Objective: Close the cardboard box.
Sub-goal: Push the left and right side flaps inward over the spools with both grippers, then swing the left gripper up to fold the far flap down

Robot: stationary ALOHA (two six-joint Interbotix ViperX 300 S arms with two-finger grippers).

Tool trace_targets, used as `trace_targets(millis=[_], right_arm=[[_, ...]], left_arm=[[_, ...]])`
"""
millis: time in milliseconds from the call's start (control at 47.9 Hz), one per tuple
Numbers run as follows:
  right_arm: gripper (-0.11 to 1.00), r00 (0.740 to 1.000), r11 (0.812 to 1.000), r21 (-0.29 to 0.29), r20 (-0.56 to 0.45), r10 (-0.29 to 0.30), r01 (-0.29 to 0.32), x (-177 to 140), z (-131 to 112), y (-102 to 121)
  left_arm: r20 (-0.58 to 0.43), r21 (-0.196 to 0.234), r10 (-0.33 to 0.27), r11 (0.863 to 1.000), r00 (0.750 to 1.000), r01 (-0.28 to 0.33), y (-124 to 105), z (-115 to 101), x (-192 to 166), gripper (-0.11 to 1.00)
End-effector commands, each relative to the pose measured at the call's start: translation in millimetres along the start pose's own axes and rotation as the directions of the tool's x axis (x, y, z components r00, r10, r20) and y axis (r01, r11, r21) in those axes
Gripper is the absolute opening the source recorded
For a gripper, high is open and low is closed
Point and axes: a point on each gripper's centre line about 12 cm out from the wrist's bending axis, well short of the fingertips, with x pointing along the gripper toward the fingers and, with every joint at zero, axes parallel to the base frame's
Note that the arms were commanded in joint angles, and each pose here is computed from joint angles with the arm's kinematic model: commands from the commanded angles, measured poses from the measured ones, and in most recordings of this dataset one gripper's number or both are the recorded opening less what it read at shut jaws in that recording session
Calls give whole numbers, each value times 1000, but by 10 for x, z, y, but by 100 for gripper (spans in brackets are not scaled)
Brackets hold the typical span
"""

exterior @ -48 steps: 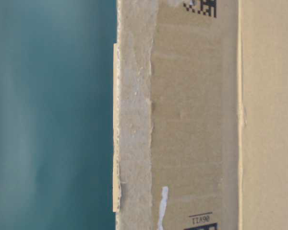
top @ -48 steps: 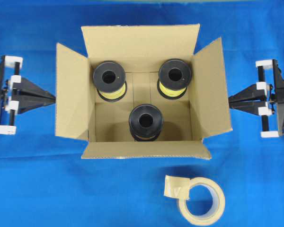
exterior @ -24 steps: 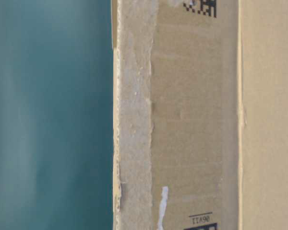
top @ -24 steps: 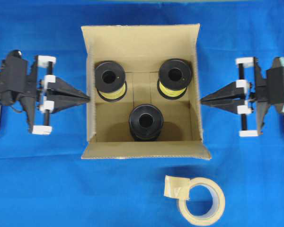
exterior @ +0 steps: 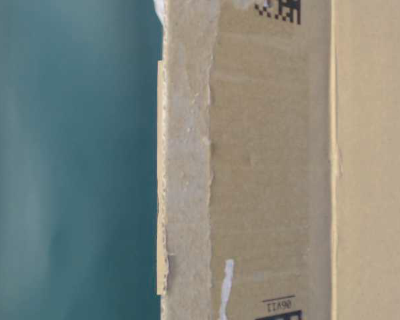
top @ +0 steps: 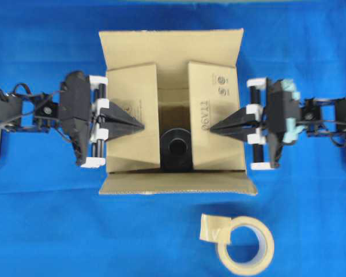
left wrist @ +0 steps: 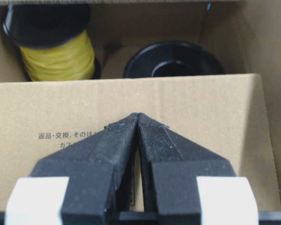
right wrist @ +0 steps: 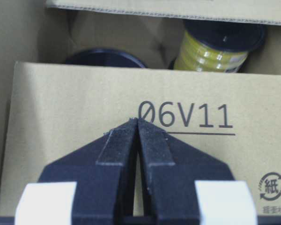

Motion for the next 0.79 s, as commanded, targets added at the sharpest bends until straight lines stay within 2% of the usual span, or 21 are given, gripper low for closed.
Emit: trace_targets(millis=[0,167,355,564,773], right_arm=[[0,1000,1000,21,25,-9,9,71,57,-14],[0,1000,999,48,-1,-23,23,115,-20,-34],[0,1000,998,51,4,-23,23,114,-8,-34],[0,1000,999,49,5,-23,22,120,0,-33],[0,1000,999,49,7,-19,19,125,2,-18]], left_arm=[[26,-4,-2,1000,1000,2,-13,57,63,0],[6,-11,-1,1000,1000,1,-20,-50,134,0],[15,-11,1,1000,1000,-1,-15,-18,172,0],[55,-4,21,1000,998,-21,59,149,323,0],[101,-18,89,996,991,-88,344,379,549,0]])
